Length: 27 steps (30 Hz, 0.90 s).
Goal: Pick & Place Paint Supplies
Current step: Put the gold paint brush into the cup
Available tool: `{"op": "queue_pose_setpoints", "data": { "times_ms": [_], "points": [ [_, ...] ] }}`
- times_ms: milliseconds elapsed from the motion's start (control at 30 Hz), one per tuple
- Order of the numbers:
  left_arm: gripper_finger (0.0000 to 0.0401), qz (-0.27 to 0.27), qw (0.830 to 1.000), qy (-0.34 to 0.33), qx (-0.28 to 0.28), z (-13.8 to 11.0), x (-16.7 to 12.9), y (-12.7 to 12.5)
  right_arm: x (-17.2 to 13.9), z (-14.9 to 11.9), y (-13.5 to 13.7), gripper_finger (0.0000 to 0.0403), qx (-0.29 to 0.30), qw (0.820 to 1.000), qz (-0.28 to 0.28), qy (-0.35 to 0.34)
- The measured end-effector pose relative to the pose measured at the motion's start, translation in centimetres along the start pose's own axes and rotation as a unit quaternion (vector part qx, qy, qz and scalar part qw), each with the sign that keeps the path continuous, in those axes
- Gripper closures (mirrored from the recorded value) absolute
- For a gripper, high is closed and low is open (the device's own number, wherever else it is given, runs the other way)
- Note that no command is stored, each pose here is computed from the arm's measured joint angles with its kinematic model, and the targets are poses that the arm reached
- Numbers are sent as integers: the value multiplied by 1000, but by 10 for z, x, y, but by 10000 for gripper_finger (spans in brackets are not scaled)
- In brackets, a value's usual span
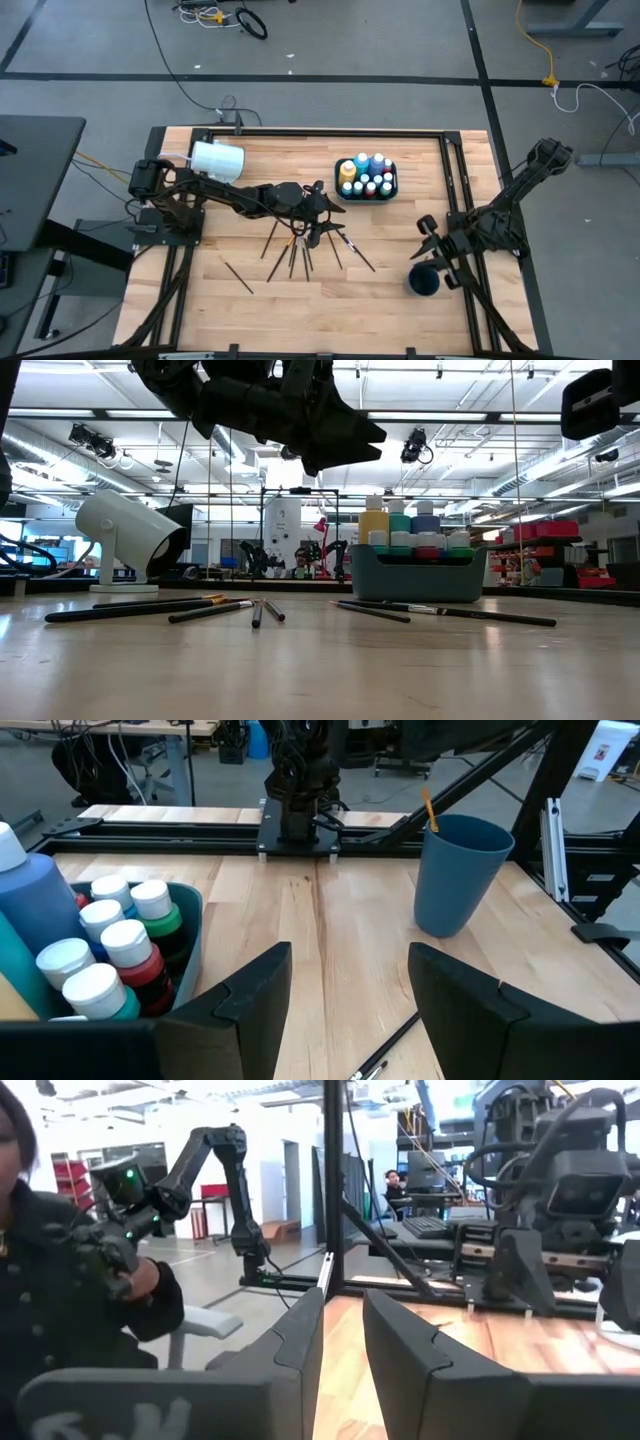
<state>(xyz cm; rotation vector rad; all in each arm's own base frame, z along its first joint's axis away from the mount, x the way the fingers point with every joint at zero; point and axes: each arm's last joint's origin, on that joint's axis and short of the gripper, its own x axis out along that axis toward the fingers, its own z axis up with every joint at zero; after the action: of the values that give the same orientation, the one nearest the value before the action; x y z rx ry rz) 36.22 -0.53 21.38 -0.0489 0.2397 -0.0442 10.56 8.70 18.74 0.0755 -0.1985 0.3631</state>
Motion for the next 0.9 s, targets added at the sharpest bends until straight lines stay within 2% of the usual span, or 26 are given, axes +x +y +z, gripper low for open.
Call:
{"op": "queue_pose_setpoints", "data": {
  "times_ms": [233,500,633,733,900],
  "points": [
    [191,0,1000,-1,0,0,0,0,12,20,2,321,3,1000,-9,-5],
    [191,0,1000,-1,-1,0,0,0,39,39,10,280,-52,998,-17,18],
    [191,0,1000,-1,-1,0,0,0,56,35,8,260,-61,995,-70,48],
    [191,0,1000,0,-1,0,0,0,69,35,2,250,-28,991,-122,56],
    [191,2,1000,27,-3,-5,0,0,89,36,-8,243,3,982,-156,111]
  ]
}}
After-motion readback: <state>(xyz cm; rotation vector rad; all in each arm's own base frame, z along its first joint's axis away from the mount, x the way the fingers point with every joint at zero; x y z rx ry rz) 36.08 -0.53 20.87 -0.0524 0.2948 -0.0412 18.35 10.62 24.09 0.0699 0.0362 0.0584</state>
